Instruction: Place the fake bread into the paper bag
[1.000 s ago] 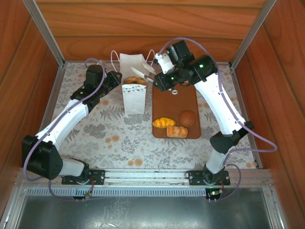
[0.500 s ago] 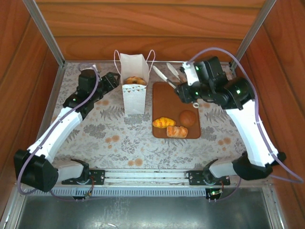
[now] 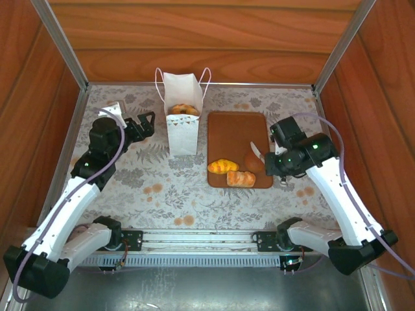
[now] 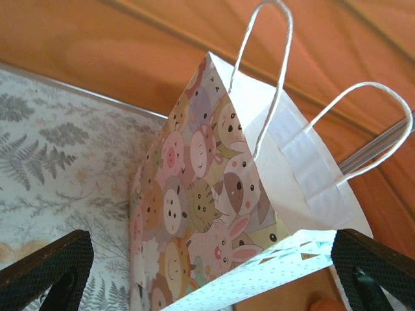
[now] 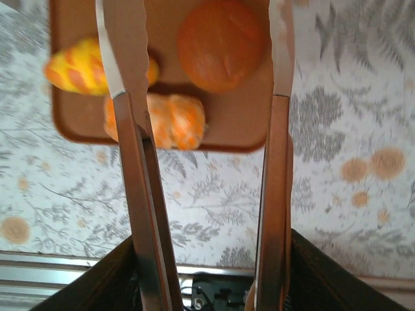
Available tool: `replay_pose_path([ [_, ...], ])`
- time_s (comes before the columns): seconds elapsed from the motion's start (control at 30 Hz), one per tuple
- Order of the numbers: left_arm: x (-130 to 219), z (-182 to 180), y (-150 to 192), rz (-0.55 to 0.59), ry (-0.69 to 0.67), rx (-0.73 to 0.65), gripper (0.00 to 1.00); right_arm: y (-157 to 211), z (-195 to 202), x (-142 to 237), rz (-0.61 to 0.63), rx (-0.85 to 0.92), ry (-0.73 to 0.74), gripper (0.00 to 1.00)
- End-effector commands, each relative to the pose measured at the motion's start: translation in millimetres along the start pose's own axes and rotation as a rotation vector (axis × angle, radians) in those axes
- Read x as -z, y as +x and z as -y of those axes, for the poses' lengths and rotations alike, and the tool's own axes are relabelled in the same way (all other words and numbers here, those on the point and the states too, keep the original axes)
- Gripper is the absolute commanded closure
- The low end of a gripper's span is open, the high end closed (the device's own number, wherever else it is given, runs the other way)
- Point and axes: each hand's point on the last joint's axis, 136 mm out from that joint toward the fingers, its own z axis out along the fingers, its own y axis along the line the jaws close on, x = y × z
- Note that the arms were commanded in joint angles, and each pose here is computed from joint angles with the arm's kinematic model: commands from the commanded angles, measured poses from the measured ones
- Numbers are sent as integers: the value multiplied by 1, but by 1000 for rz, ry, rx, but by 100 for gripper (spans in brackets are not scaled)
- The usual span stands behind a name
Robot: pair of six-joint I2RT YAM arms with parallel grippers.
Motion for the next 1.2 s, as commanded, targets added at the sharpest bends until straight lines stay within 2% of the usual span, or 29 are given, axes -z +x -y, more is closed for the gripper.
replay_pose_path([
  [0.0, 11, 4, -16, 80, 15, -90, 0, 5, -1, -14, -36, -60, -24, 44],
  [0.17, 15, 2, -17, 109, 12, -100, 0, 7, -4, -36, -104, -80, -32, 41],
  [0.57, 5, -4, -12, 83, -15, -147, 0, 2, -3, -68, -209, -90, -10, 37],
  [1.17, -4, -9, -10, 69, -43, -173, 0, -5, -6, -97, -270, -88, -27, 35],
])
